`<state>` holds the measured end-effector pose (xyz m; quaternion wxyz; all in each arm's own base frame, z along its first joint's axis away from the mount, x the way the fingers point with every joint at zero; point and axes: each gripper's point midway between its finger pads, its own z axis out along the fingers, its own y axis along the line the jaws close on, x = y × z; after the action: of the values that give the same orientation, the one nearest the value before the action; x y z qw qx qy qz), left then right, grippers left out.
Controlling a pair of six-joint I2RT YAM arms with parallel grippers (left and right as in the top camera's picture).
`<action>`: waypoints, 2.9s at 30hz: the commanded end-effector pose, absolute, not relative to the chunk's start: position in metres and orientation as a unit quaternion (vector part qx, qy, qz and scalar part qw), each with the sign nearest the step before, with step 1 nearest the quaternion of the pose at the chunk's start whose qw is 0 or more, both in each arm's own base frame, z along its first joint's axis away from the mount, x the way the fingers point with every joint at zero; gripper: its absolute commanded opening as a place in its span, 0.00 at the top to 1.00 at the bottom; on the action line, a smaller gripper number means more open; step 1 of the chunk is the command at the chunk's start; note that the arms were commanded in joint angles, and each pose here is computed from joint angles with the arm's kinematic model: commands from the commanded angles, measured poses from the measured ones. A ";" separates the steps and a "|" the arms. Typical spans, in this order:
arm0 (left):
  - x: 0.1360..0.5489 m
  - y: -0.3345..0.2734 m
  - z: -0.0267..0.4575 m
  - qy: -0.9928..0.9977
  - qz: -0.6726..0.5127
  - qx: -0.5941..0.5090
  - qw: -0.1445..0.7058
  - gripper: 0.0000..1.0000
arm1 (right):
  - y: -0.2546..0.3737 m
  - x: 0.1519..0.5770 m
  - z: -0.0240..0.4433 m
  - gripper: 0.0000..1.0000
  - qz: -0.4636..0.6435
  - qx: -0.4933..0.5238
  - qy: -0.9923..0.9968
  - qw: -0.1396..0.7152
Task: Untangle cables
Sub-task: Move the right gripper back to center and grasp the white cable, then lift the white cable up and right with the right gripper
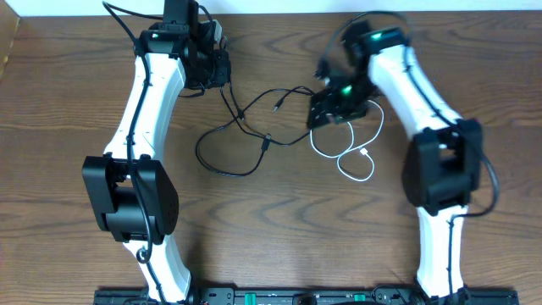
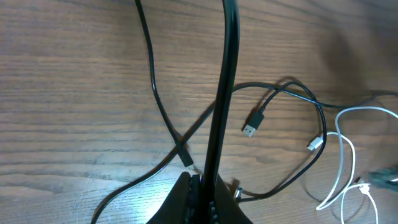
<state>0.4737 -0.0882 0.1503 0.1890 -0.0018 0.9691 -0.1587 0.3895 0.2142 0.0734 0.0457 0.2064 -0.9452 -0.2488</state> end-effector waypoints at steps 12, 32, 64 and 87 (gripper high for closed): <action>0.474 -0.085 0.144 0.971 -0.152 -0.008 0.182 0.93 | 0.258 0.374 0.001 0.32 -0.209 0.271 -0.936 0.076; 0.474 -0.082 0.143 0.973 -0.143 -0.010 0.182 0.93 | 0.236 0.370 -0.027 0.99 -0.053 0.223 -0.970 0.076; 0.474 -0.081 0.142 0.973 -0.140 -0.013 0.182 0.93 | -0.127 0.356 0.443 0.99 -0.134 -0.242 -0.812 -0.514; 0.474 -0.081 0.142 0.973 -0.140 -0.013 0.182 0.93 | -0.269 0.477 0.343 0.99 0.003 -0.303 -0.831 -0.466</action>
<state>0.4739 -0.0840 0.1490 0.1894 -0.0050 0.9709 -0.1466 0.4756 -0.2576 0.3586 -0.4825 -0.3077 -0.8196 -0.0279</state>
